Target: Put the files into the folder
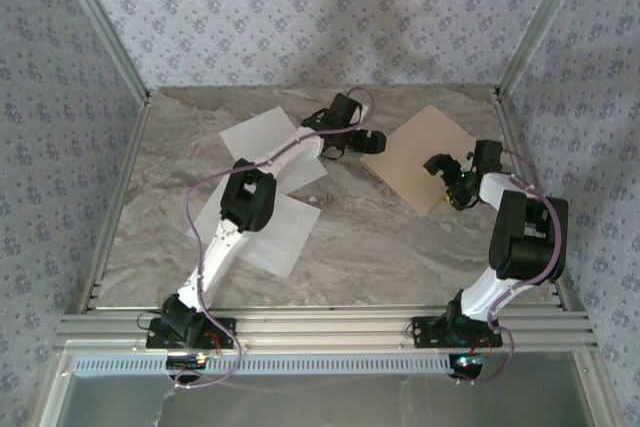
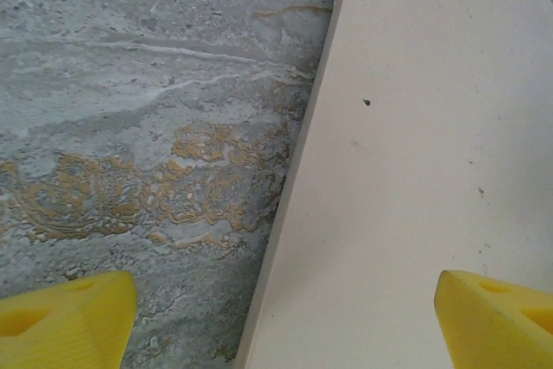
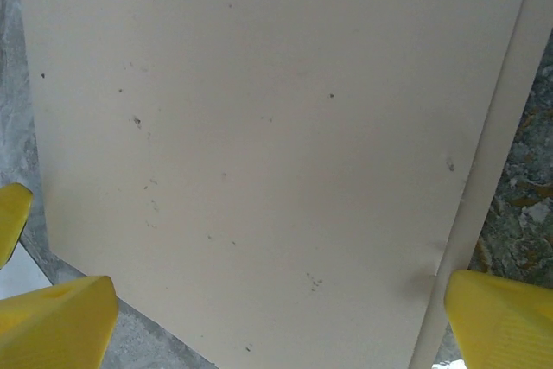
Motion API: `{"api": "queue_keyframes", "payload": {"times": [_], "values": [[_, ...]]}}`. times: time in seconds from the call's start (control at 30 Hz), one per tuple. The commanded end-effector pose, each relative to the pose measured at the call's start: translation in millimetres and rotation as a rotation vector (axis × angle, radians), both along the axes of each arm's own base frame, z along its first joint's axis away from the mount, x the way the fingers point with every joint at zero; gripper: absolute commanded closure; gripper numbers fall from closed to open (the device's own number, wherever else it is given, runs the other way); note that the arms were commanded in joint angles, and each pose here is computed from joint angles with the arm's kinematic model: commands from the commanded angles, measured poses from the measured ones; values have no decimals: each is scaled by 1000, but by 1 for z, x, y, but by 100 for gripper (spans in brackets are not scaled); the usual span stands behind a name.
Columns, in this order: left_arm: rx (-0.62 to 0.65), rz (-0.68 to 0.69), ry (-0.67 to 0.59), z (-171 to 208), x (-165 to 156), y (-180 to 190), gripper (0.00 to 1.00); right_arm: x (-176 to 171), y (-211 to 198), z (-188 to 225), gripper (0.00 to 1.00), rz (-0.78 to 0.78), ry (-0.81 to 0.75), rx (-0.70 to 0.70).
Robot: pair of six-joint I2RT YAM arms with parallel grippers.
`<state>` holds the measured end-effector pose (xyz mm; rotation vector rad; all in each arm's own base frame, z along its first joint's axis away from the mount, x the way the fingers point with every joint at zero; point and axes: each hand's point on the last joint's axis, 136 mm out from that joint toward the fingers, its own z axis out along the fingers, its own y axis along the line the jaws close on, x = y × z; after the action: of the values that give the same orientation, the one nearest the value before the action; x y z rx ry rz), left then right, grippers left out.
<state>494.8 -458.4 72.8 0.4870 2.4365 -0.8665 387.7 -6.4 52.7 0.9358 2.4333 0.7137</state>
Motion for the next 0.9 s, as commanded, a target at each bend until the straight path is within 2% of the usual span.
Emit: {"api": "queue_keyframes", "payload": {"times": [0.0,0.47,0.87], "values": [[-17,-31,22,1,-6,-10,11,2,-1,0,1,9,10,-13],[-33,-64,78,-13,-18,-18,14,8,9,-6,1,44,5,47],[-68,-123,120,-3,-36,-28,20,13,23,5,1,87,-41,98]]}}
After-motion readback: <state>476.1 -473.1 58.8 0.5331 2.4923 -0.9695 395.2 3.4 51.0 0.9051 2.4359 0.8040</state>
